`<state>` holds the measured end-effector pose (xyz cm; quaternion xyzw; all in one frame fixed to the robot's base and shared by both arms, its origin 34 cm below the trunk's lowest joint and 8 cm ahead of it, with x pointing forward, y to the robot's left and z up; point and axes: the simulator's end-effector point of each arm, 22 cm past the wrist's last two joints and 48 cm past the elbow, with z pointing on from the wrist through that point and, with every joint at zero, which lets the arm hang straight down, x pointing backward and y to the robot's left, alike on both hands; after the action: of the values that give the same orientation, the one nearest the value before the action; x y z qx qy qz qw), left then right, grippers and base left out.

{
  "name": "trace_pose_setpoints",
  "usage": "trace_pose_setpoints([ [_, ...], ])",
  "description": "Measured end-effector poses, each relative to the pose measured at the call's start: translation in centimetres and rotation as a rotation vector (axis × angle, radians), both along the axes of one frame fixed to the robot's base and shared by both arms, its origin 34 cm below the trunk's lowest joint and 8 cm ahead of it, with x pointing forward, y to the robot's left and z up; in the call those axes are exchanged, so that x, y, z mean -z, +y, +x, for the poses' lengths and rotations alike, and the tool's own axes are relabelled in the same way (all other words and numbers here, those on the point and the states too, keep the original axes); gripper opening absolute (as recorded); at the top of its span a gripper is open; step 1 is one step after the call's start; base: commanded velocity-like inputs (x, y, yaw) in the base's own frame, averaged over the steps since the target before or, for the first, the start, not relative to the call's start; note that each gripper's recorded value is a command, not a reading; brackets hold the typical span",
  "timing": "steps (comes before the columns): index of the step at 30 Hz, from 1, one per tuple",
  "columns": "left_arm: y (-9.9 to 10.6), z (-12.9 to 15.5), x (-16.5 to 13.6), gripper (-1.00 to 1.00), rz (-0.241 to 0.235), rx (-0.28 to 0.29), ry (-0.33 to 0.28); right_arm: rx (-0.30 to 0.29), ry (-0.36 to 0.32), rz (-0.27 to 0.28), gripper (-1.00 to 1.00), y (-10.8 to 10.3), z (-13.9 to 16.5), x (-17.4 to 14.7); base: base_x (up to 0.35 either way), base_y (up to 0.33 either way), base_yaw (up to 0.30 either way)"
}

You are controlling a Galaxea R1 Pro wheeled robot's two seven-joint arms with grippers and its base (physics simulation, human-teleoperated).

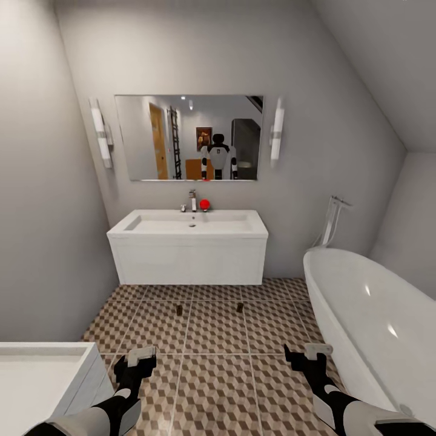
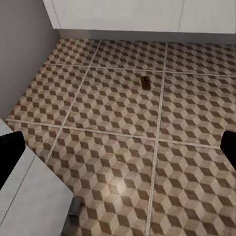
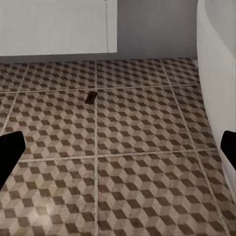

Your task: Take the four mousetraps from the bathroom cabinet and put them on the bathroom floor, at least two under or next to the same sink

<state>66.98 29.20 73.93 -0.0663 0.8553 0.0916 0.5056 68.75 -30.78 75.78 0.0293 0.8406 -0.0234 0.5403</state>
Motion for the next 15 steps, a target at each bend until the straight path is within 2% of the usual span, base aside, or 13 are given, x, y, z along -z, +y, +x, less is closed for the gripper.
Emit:
trace_pose_setpoints([
  [15,0.0,-0.3,-1.9,1.00,0.000,0.000,0.001,-0.001,0.001,0.000,1.00,0.0,-0.2,-1.9,0.000,0.000,0.000],
])
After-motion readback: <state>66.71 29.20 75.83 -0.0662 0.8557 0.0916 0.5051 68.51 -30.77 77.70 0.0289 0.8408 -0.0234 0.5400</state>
